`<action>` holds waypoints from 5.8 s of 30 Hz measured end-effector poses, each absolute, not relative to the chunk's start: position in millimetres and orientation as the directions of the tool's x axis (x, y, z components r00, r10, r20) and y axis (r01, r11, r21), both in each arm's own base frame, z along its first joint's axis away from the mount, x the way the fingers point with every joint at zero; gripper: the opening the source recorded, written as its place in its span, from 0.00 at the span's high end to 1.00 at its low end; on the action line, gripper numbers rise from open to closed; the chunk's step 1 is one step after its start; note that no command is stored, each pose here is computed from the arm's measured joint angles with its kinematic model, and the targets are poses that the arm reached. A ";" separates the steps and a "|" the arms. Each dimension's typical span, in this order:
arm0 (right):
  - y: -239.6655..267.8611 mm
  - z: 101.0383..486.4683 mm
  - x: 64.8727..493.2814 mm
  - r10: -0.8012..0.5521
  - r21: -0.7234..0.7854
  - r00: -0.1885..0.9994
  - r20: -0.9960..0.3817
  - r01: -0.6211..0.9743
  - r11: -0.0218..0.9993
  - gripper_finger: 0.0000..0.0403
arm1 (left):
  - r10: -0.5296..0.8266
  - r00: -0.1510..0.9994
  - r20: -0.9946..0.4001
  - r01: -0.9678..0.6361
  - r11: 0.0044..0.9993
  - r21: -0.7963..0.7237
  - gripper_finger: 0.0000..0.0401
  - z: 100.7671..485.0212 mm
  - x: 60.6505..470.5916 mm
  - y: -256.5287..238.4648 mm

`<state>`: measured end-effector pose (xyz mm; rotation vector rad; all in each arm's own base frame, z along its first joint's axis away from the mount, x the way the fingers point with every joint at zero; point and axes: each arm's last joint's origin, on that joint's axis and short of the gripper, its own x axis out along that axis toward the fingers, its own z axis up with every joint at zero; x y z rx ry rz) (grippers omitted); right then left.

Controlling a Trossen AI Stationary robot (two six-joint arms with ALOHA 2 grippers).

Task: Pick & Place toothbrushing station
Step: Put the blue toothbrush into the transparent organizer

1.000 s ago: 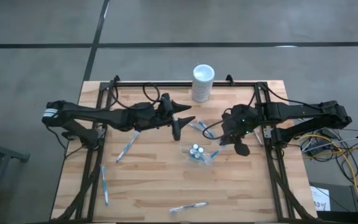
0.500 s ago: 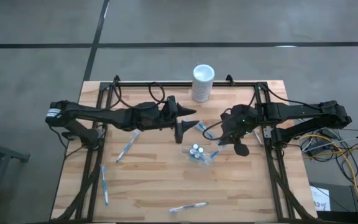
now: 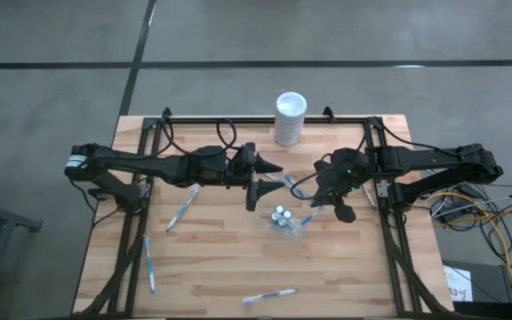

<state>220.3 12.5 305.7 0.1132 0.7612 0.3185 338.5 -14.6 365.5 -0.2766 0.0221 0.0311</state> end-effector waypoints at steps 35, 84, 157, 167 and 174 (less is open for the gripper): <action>15.6 298.4 243.2 0.367 0.222 0.688 -0.626 -0.295 0.930 0.93 | 0.028 0.997 0.067 -0.010 0.966 -0.258 0.43 362.8 351.2 -13.9; 15.7 305.3 244.3 0.374 0.325 0.701 -0.608 -0.210 0.922 0.93 | 0.033 0.997 0.070 -0.013 0.964 -0.267 0.93 363.4 350.9 -12.9; 10.8 304.3 245.7 0.206 0.327 0.741 -0.639 0.019 0.945 0.59 | 0.053 0.996 0.069 -0.033 0.964 -0.263 0.92 363.3 351.0 -9.6; 10.8 304.2 245.7 0.205 0.313 0.741 -0.639 0.007 0.950 0.66 | 0.053 0.996 0.070 -0.032 0.962 -0.271 0.91 363.4 351.0 -9.6; 10.8 304.2 245.7 0.206 0.309 0.741 -0.639 0.003 0.951 0.67 | 0.053 0.996 0.070 -0.032 0.961 -0.273 0.90 363.3 351.0 -9.7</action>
